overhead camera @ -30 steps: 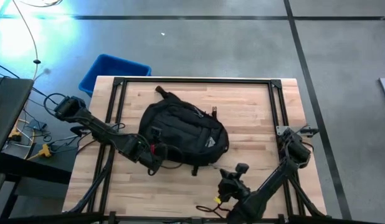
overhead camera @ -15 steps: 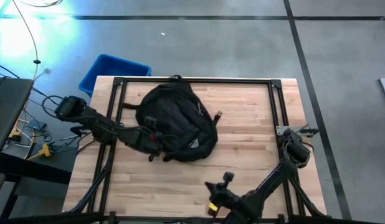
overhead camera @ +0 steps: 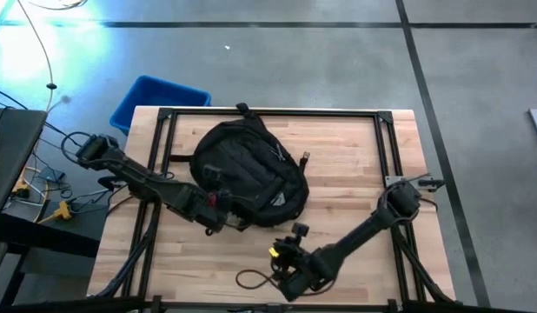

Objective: Unpack backpack
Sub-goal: Open the black backpack

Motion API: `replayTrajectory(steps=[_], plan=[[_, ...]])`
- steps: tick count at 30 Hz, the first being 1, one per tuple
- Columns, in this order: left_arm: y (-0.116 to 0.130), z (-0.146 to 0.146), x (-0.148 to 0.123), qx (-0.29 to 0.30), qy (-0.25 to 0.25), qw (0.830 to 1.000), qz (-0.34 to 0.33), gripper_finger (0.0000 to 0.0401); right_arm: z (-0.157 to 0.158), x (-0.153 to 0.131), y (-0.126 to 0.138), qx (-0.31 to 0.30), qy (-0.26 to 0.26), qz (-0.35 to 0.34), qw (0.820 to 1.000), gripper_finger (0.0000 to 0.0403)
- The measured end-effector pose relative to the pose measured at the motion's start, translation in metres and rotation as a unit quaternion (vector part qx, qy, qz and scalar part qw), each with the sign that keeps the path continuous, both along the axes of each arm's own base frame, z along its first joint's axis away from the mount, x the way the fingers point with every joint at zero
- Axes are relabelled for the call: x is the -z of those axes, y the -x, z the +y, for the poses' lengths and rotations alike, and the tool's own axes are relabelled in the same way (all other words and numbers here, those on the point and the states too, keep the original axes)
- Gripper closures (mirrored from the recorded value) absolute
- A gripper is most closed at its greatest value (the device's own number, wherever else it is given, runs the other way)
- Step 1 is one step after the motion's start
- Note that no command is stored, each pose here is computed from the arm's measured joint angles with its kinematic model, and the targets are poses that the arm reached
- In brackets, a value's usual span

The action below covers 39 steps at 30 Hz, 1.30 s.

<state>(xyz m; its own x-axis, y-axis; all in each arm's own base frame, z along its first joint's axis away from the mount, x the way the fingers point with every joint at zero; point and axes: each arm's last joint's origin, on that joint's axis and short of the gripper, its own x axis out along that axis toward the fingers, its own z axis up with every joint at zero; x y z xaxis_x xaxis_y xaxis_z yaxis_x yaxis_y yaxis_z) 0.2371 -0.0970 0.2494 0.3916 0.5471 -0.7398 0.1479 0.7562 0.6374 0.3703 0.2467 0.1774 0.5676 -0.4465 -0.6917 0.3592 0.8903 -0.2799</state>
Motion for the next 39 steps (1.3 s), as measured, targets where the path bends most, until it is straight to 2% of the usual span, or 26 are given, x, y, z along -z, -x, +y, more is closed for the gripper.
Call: replayTrajectory(steps=[6, 9, 13, 17, 21, 24, 25, 27, 29, 34, 39], plan=[[-0.003, -0.024, -0.024, 0.005, 0.071, 0.995, -0.068, 0.0275, -0.020, 0.029, -0.014, 0.053, 0.003, 0.024, 0.998, 0.0229], [0.001, -0.037, -0.027, 0.017, 0.101, 0.991, -0.081, 0.0275, -0.030, 0.036, -0.017, 0.088, 0.000, 0.027, 0.996, 0.0198], [0.001, -0.060, -0.028, 0.055, 0.158, 0.980, -0.111, 0.0275, -0.040, 0.036, -0.021, 0.112, 0.005, 0.023, 0.993, 0.0195], [-0.008, -0.087, -0.020, 0.129, 0.189, 0.966, -0.118, 0.0275, -0.051, 0.036, -0.026, 0.125, 0.007, 0.021, 0.992, 0.0227], [-0.023, -0.106, 0.000, 0.197, 0.151, 0.963, -0.108, 0.0275, -0.056, 0.036, -0.028, 0.119, 0.017, 0.034, 0.992, 0.0299], [-0.037, -0.109, 0.018, 0.207, 0.076, 0.969, -0.108, 0.0275, -0.060, 0.036, -0.029, 0.106, 0.032, 0.052, 0.992, 0.0376], [-0.041, -0.109, 0.024, 0.205, 0.046, 0.972, -0.109, 0.0275, -0.060, 0.036, -0.028, 0.103, 0.034, 0.057, 0.993, 0.0388], [-0.048, -0.108, 0.036, 0.195, -0.007, 0.975, -0.107, 0.0275, -0.057, 0.036, -0.025, 0.097, 0.042, 0.067, 0.992, 0.0393], [-0.054, -0.107, 0.044, 0.197, -0.037, 0.975, -0.098, 0.0275, -0.049, 0.036, -0.016, 0.086, 0.055, 0.080, 0.992, 0.0399], [-0.072, -0.108, 0.059, 0.257, -0.039, 0.963, -0.069, 0.0268, -0.027, 0.035, 0.005, 0.072, 0.084, 0.088, 0.990, 0.0401], [-0.091, -0.113, 0.062, 0.300, -0.063, 0.946, -0.108, 0.0244, -0.008, 0.033, 0.017, 0.040, 0.099, 0.084, 0.991, 0.0402]])
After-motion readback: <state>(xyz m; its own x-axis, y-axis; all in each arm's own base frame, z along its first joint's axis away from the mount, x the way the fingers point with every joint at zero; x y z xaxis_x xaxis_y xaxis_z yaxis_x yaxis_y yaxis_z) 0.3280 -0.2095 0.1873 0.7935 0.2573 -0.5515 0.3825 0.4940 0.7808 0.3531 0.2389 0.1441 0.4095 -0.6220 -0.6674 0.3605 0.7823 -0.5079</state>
